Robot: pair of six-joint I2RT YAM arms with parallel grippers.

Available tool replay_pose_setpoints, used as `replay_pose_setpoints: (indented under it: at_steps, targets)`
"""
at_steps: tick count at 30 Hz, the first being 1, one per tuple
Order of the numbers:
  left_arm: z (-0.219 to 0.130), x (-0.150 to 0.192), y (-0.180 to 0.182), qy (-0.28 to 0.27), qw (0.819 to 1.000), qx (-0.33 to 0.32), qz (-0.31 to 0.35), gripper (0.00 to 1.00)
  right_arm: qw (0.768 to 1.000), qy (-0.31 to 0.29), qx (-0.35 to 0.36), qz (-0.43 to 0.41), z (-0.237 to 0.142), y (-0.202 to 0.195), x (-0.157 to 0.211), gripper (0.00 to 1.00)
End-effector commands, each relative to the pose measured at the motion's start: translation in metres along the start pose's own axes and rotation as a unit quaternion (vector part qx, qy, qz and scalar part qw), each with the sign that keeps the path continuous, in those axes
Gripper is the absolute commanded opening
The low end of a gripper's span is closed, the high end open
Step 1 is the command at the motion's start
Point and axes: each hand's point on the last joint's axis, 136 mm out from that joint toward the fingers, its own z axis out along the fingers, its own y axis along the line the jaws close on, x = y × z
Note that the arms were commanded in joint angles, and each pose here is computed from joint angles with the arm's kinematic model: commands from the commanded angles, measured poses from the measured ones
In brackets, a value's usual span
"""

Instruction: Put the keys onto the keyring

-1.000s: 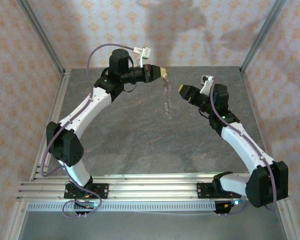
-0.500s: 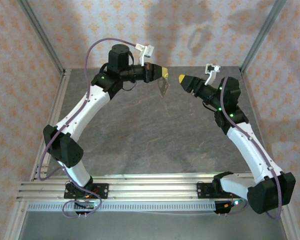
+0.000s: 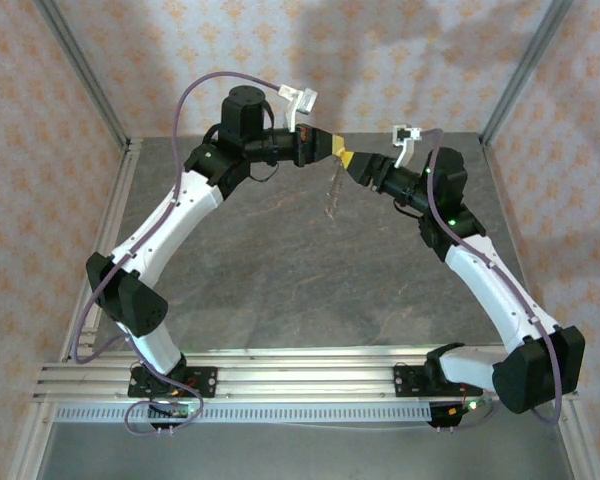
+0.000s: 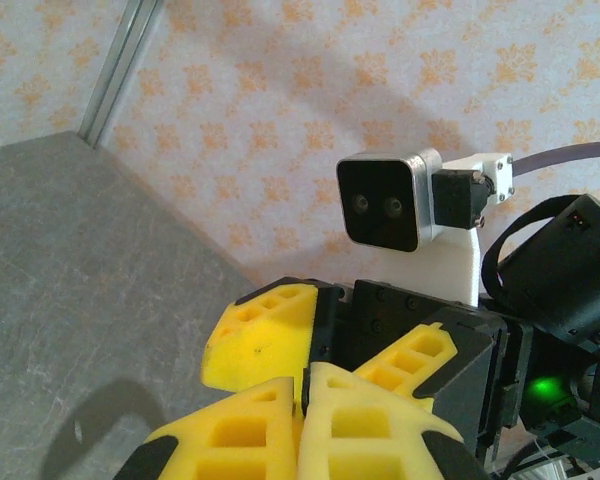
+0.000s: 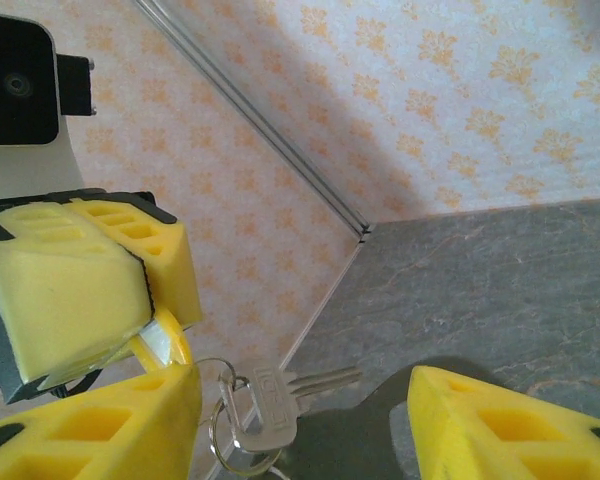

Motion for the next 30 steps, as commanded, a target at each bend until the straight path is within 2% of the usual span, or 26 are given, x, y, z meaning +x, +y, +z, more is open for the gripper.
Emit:
replay_pose_setpoints:
  at_steps: [1, 19, 30]
  targets:
    - [-0.005, -0.016, -0.029, -0.019, 0.999, 0.021, 0.038, 0.00, 0.999, -0.004, -0.031, -0.034, -0.003, 0.026, -0.007, 0.57]
    - [0.006, -0.011, -0.037, -0.005, 0.999, 0.030, 0.040, 0.00, 0.999, -0.009, -0.027, -0.044, 0.001, 0.029, -0.008, 0.57]
    - [0.012, -0.009, -0.028, -0.003, 0.999, 0.006, 0.033, 0.00, 0.998, -0.016, -0.039, -0.054, -0.007, 0.039, -0.009, 0.58]
